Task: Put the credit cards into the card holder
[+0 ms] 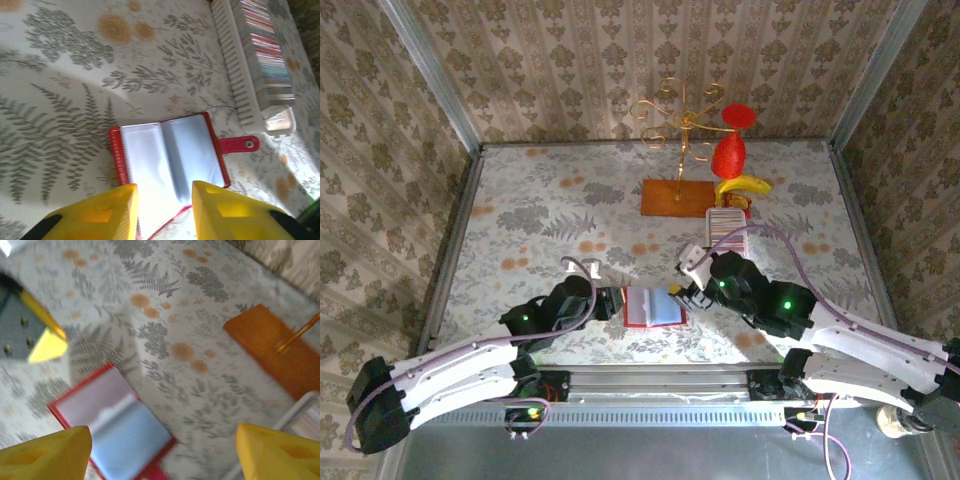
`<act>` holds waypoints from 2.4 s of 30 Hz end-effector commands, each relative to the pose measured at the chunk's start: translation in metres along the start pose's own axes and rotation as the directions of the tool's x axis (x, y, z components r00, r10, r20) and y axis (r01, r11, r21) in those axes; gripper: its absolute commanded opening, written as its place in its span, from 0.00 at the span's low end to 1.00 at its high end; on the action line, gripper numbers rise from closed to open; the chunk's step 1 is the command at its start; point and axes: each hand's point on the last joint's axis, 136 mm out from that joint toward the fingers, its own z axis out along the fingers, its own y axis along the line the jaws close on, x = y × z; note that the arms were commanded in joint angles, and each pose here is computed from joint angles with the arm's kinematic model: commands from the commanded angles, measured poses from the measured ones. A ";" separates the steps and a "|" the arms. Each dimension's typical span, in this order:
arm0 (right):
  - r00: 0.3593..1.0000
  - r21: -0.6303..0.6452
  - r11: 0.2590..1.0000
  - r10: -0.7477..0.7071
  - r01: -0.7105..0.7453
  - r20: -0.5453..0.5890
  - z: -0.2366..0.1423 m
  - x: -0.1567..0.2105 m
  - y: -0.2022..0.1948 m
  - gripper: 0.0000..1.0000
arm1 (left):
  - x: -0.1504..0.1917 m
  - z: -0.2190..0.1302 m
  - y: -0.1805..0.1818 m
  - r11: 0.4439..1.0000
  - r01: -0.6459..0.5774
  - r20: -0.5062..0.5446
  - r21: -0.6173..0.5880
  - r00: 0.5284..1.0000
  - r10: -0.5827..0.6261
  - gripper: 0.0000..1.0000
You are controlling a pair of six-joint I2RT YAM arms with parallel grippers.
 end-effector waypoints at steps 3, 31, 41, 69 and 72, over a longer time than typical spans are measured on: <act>0.929 -0.058 0.944 -0.329 0.324 -0.167 -0.010 0.045 -0.029 0.77 | 0.006 0.017 -0.025 0.994 0.004 -0.083 0.113 0.997 0.005 0.29; 0.623 -0.245 0.767 -0.629 0.592 -0.464 0.018 0.148 -0.076 0.76 | 0.035 0.052 0.010 0.994 0.057 -0.214 0.088 0.976 -0.037 0.15; 0.603 -0.286 0.735 -0.672 0.615 -0.431 0.029 0.158 -0.069 0.74 | 0.040 0.051 0.014 0.994 0.055 -0.222 0.096 0.974 -0.033 0.14; 0.532 -0.298 0.707 -0.689 0.641 -0.492 0.060 0.175 -0.086 0.71 | 0.043 0.052 0.009 0.989 0.077 -0.227 0.128 0.973 -0.047 0.12; 0.526 -0.301 0.703 -0.693 0.645 -0.493 0.058 0.175 -0.086 0.67 | 0.043 0.053 0.009 0.988 0.079 -0.230 0.130 0.972 -0.048 0.12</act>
